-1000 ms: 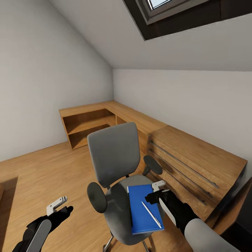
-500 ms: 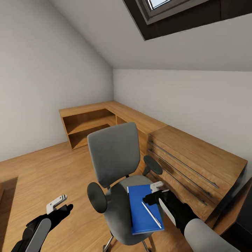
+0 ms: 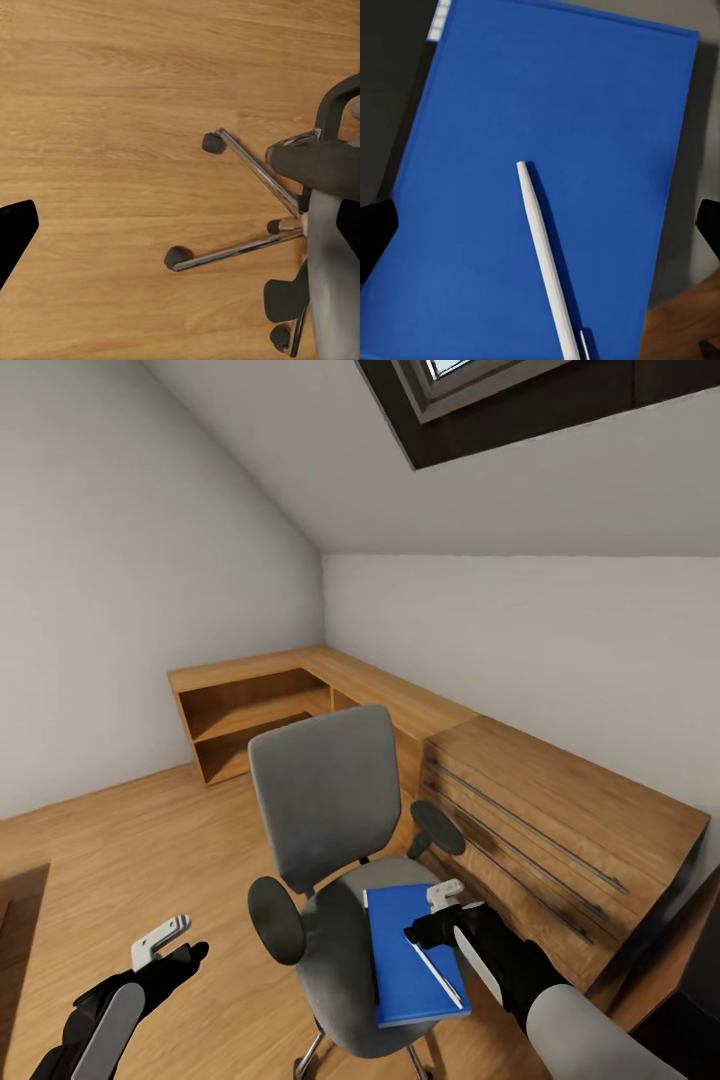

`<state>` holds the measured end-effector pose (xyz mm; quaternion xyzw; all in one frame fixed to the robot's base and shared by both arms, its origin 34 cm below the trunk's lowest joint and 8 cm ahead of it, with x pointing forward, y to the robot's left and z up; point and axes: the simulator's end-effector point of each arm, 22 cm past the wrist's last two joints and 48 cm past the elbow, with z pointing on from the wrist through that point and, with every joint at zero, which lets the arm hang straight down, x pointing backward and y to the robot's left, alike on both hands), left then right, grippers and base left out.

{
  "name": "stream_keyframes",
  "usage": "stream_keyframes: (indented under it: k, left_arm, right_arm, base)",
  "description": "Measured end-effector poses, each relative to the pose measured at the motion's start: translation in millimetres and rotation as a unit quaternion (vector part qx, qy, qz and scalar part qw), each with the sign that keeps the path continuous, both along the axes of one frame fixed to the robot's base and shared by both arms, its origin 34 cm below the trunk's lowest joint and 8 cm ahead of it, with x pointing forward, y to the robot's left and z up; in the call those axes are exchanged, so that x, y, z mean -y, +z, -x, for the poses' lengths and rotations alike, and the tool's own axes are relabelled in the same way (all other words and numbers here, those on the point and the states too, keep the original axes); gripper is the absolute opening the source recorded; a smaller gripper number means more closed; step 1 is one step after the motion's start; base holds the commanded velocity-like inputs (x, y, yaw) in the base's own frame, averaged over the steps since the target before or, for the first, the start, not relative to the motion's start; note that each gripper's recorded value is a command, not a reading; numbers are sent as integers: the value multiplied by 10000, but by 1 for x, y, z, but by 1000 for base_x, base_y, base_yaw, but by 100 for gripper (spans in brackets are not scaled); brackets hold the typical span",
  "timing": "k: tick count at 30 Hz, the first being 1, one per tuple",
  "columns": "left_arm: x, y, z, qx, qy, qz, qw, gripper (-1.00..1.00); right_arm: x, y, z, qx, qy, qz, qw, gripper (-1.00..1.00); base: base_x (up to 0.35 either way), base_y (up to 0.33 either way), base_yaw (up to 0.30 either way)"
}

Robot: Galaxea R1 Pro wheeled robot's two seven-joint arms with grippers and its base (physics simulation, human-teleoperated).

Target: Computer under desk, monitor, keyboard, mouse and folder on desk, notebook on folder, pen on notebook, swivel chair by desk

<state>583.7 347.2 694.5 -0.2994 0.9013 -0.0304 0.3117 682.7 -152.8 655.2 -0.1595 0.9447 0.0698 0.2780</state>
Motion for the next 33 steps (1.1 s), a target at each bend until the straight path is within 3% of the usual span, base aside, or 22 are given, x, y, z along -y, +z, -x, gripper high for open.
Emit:
stream_keyframes:
  k: [21, 33]
  left_arm:
    - [-6, -36, 3, 10, 73, 4, 10000, 100]
    - [3, -42, 0, 86, 58, 83, 9999, 100]
  right_arm:
    - [3, -37, 2, -7, -30, -11, 10000, 100]
    - [2, -52, 5, -18, -17, 14, 10000, 100]
  base:
    - [0, 0, 0]
    - [0, 0, 0]
